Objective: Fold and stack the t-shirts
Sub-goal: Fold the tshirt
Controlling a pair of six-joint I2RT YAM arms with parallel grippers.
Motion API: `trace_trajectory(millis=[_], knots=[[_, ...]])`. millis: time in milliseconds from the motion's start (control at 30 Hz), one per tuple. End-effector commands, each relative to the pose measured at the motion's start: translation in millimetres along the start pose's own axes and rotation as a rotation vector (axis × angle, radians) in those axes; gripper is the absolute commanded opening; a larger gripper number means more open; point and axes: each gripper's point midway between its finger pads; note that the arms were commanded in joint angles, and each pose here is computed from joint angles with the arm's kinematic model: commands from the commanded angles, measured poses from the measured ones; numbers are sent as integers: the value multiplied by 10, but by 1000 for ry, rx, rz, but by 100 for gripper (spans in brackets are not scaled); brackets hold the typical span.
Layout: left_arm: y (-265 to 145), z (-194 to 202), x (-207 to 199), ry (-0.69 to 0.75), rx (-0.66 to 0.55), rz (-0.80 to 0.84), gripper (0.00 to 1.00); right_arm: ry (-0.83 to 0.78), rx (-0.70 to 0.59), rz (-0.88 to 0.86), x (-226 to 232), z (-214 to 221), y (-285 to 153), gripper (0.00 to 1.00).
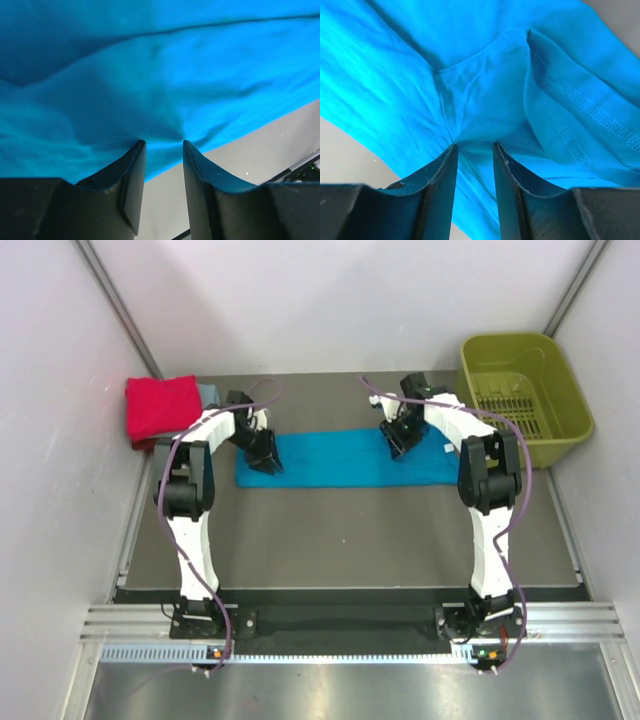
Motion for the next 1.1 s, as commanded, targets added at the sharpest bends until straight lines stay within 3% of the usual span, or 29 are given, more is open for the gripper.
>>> trace_trajectory(millis=[0,300,533,833,1067], knots=[[14,-58,33,-6,-15,15,40,-1,-50,-39,124,-152,-107,35],[118,42,175,-39,15,-39,39,3,-68,105,-249,-343,94,36],[104,232,204,-59,43,-55,39,-3,-187,243,-575,-821,113,36],[101,341,287,-52,56,-98,39,-107,-457,320,-312,-1675,-677,38],[74,287,284,-44,46,-104,39,-123,-412,322,-199,-1448,-816,38]])
Point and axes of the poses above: each gripper's point midway between its finger pads, its own y axis out along the fingers, its own x axis along the line the jaws close on, z = x × y, and after that the axes turned 8 degrees about y, right-handed
